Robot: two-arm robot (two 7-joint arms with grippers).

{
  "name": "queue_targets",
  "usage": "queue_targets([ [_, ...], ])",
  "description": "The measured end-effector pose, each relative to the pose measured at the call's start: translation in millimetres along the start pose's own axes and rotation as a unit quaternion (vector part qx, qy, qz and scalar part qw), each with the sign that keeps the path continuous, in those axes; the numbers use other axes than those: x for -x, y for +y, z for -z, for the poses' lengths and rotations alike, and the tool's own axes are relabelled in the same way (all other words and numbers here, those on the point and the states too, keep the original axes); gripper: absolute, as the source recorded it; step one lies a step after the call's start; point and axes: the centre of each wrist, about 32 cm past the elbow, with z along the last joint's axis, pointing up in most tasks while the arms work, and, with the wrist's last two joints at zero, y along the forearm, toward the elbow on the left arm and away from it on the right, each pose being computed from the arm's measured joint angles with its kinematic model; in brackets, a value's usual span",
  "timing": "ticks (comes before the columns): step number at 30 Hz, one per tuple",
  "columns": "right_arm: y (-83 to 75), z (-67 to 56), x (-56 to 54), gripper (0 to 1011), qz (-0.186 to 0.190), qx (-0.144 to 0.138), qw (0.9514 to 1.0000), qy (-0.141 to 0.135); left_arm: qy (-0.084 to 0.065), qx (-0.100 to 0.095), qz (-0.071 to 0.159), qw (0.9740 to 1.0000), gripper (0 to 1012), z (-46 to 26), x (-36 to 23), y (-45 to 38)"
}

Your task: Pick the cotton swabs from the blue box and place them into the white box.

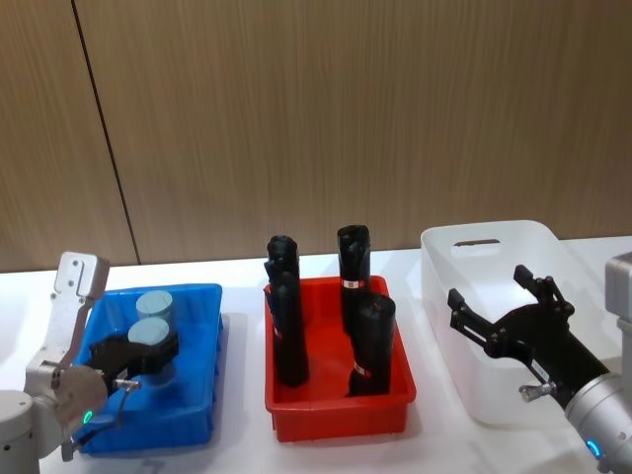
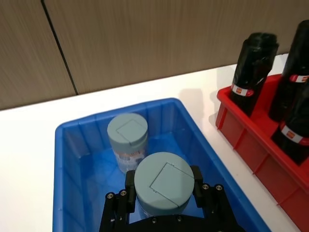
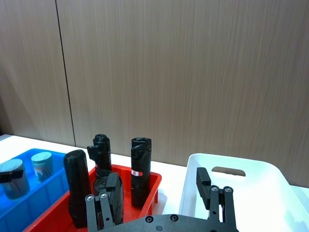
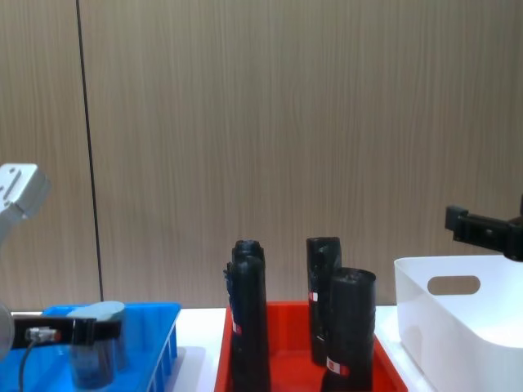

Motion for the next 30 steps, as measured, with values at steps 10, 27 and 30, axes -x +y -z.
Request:
queue_targets([
  [10, 0.0, 0.0, 0.0, 1001, 0.0, 0.0, 1.0, 0.0, -0.04, 0.053, 0.032, 0.9973, 672, -10.0, 4.4, 15.3],
  [27, 0.0, 0.0, 0.0, 1002, 0.0, 0.0, 1.0, 0.0, -0.092, 0.126, 0.133, 0.9786, 672, -29.1, 4.3, 40.3],
  [30, 0.0, 0.0, 0.0, 1002, 0.0, 0.0, 1.0, 0.0, -0.097, 0.136, 0.156, 0.9736, 672, -31.6, 3.4, 43.1],
])
